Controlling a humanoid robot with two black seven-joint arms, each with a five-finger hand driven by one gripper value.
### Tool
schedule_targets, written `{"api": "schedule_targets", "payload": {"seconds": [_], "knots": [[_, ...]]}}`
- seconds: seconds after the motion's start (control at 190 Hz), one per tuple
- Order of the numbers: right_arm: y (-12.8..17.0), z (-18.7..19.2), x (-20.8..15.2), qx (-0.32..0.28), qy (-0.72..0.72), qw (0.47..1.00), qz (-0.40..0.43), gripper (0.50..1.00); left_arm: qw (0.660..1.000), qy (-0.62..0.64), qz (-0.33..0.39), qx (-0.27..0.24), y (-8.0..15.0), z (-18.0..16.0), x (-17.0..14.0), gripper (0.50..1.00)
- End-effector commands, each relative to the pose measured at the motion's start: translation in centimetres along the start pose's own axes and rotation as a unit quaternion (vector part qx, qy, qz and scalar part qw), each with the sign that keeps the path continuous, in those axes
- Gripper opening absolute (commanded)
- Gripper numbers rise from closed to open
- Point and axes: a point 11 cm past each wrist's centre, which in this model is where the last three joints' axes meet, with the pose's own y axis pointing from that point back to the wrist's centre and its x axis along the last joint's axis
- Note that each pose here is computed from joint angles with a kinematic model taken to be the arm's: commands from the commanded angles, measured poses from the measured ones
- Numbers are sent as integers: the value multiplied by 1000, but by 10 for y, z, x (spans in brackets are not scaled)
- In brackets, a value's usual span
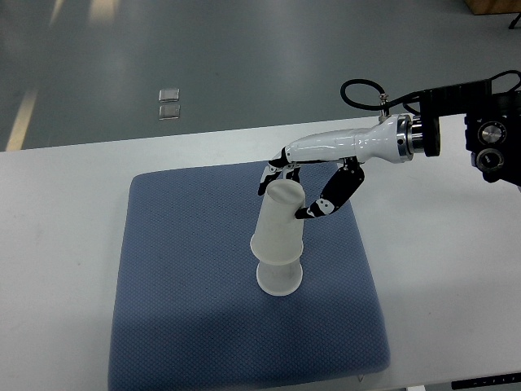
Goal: Stack paper cups
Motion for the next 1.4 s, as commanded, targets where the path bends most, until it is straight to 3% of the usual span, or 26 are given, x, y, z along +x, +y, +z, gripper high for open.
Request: {"api": "schedule_targets", "payload": {"seconds": [0.0, 0.1, 0.258, 0.554, 1.124, 1.393], "knots": [[-1, 1, -2, -1, 2, 1000, -2, 576, 1000, 1, 0, 0, 0, 0, 0, 1000], [-3, 2, -7, 0, -3, 1000, -6, 590, 1000, 1, 0, 0, 0, 0, 0, 1000], [-3, 6, -10, -9, 10, 1000, -10, 652, 1000, 0, 0, 0, 0, 0, 0, 1000], [-3, 6, -12, -10, 12, 1000, -15, 907, 1000, 0, 0, 0, 0, 0, 0, 1000], [4, 16, -3, -15, -16, 1000, 7, 913, 1000, 1, 0, -2, 0, 0, 0, 1000], [15, 70, 41, -8, -225, 953, 201, 911, 1000, 0, 0, 0, 0, 0, 0, 1000]]}}
